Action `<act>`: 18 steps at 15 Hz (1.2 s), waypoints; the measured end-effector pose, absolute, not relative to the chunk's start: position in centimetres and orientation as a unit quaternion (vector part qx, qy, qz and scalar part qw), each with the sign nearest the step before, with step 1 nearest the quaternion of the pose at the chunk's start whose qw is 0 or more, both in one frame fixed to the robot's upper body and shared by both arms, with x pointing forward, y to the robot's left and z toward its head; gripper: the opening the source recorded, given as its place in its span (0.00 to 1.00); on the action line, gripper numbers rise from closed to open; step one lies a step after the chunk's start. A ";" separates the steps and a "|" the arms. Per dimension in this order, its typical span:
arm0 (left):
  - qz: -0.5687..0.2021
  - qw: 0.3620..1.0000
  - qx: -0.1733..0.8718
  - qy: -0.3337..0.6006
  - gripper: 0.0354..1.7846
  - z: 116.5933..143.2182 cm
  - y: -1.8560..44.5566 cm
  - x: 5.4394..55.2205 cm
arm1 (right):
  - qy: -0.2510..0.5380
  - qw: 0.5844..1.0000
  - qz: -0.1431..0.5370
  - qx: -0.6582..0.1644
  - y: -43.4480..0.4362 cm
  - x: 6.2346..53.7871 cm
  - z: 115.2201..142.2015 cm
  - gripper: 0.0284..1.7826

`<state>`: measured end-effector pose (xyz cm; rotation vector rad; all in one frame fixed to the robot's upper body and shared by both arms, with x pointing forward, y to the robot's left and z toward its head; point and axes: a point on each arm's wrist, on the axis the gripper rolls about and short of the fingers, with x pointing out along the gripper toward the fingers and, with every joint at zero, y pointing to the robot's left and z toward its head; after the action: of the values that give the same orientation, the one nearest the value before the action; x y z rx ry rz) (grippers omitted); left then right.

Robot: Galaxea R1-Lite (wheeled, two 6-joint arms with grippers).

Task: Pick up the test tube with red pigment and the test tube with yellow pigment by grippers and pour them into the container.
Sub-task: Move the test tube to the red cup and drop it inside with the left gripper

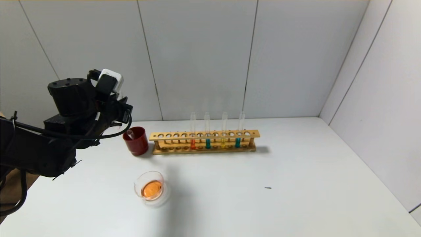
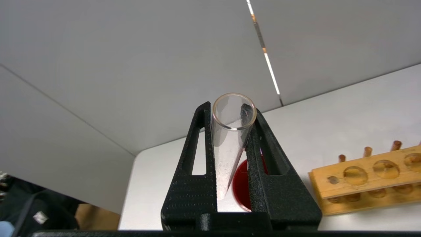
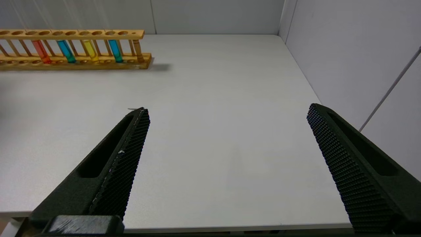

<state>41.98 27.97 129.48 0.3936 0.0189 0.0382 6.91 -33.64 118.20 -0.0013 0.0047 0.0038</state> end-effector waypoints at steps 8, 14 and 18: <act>0.010 0.986 0.168 0.003 0.16 126.4 27.1 44.8 | 0.002 1.000 0.002 0.000 -33.6 6.9 118.2 0.98; 0.000 0.987 0.162 0.013 0.16 124.8 26.4 45.4 | 0.002 1.000 0.002 0.000 -33.6 6.9 118.2 0.98; 0.000 0.989 0.149 0.016 0.16 123.9 26.3 45.7 | 0.002 1.000 0.002 0.000 -33.6 6.9 118.2 0.98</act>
<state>45.71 26.28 123.86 0.2999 0.0317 -0.0001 6.91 -33.64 118.21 -0.0008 0.0043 0.0043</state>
